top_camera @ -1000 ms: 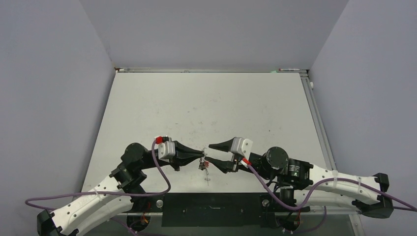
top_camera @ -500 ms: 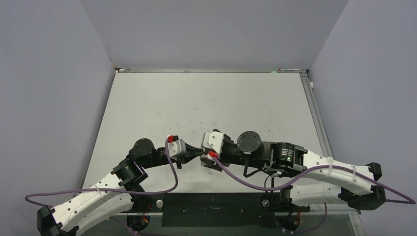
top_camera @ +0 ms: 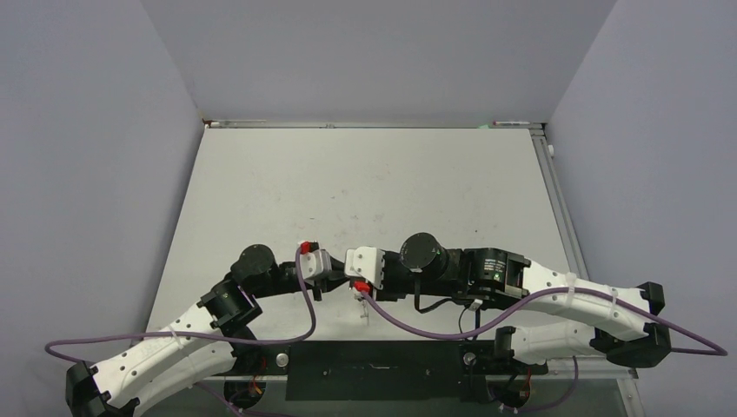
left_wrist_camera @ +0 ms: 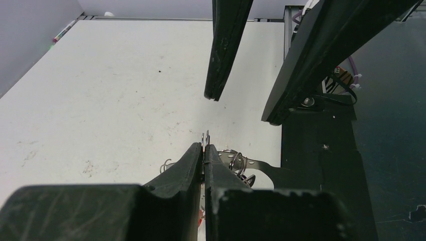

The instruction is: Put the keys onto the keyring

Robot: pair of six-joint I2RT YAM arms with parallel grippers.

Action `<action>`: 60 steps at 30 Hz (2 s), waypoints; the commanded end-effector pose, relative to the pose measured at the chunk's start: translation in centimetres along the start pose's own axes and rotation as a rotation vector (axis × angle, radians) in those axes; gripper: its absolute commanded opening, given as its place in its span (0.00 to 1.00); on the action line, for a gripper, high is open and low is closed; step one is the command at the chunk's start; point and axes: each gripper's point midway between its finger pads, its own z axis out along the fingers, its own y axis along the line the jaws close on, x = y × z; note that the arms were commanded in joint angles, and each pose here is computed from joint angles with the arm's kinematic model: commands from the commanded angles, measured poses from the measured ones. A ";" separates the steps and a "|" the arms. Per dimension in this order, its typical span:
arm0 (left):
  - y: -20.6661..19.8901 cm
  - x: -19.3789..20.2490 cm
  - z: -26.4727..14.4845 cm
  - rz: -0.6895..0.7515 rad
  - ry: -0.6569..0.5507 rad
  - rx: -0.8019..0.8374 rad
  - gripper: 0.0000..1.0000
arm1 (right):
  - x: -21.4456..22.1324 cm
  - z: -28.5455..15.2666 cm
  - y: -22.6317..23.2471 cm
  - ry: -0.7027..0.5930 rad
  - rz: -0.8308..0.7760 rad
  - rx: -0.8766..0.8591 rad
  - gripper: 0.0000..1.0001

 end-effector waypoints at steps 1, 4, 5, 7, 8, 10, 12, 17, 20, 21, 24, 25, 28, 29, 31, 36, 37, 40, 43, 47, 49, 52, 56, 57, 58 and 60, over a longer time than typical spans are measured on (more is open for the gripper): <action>-0.6 -4.2 -0.1 0.068 -0.105 0.039 0.00 | -0.7 0.2 -1.2 -0.006 -0.025 0.026 0.33; -0.8 -4.3 -0.2 0.069 -0.109 0.047 0.00 | 0.0 0.7 -1.8 0.022 -0.021 0.036 0.33; -0.8 -4.3 -0.2 0.070 -0.111 0.049 0.00 | 0.2 0.9 -2.0 0.027 -0.018 0.037 0.33; -1.0 -4.4 -0.2 0.070 -0.116 0.057 0.00 | 0.7 1.1 -2.3 0.042 -0.014 0.039 0.32; -1.0 -4.4 -0.3 0.071 -0.117 0.058 0.00 | 0.8 1.2 -2.4 0.048 -0.012 0.040 0.32; -1.1 -4.5 -0.3 0.072 -0.120 0.061 0.00 | 1.2 1.4 -2.6 0.059 -0.009 0.045 0.32; -1.2 -4.6 -0.3 0.074 -0.123 0.067 0.00 | 1.6 1.5 -2.8 0.070 -0.003 0.052 0.32; -1.3 -4.7 -0.4 0.076 -0.127 0.071 0.00 | 2.0 1.7 -2.9 0.076 0.004 0.044 0.30; -1.4 -4.6 -0.4 0.076 -0.126 0.075 0.00 | 2.2 1.9 -2.6 0.082 0.009 0.025 0.30; -1.3 -4.7 -0.4 0.076 -0.127 0.073 0.00 | 2.3 2.0 -2.5 0.085 0.010 0.018 0.30; -1.3 -4.6 -0.4 0.077 -0.125 0.071 0.00 | 2.8 2.4 -2.1 0.107 0.014 0.000 0.30; -1.3 -4.6 -0.4 0.077 -0.125 0.071 0.00 | 2.9 2.5 -2.0 0.109 0.015 -0.008 0.30; -1.2 -4.6 -0.4 0.076 -0.122 0.062 0.00 | 3.0 2.7 -1.3 0.112 0.017 -0.044 0.30; -1.2 -4.6 -0.4 0.076 -0.122 0.062 0.00 | 3.0 2.7 -1.3 0.110 0.017 -0.049 0.30; -1.3 -4.5 -0.4 0.076 -0.121 0.067 0.00 | 2.9 2.6 -1.4 0.104 0.016 -0.043 0.27; -1.3 -4.5 -0.4 0.075 -0.122 0.072 0.00 | 2.8 2.5 -1.6 0.101 0.012 -0.035 0.22; -1.4 -4.5 -0.4 0.075 -0.122 0.073 0.00 | 2.8 2.5 -1.6 0.101 0.012 -0.033 0.21; -1.4 -4.6 -0.4 0.076 -0.126 0.076 0.00 | 2.8 2.6 -1.5 0.104 0.012 -0.035 0.20; -1.6 -4.7 -0.4 0.072 -0.132 0.084 0.00 | 2.7 2.8 -1.6 0.094 0.009 -0.031 0.20; -1.8 -4.9 -0.4 0.070 -0.140 0.095 0.00 | 2.2 2.9 -1.5 0.062 0.005 -0.040 0.17; -1.9 -5.0 -0.5 0.070 -0.145 0.099 0.00 | 1.9 2.9 -1.4 0.050 0.004 -0.046 0.16; -2.1 -5.0 -0.5 0.070 -0.149 0.108 0.00 | 2.0 3.0 -1.3 0.042 -0.003 -0.044 0.13; -2.3 -5.0 -0.5 0.069 -0.152 0.119 0.00 | 2.0 3.1 -1.2 0.028 -0.010 -0.046 0.05; -2.3 -5.0 -0.6 0.071 -0.152 0.121 0.00 | 2.0 3.1 -1.2 0.025 -0.014 -0.050 0.05; -2.3 -5.0 -0.6 0.072 -0.153 0.122 0.00 | 2.0 3.1 -1.2 0.021 -0.019 -0.050 0.05; -2.4 -5.0 -0.6 0.075 -0.157 0.122 0.00 | 1.9 3.0 -1.2 0.002 -0.029 -0.045 0.05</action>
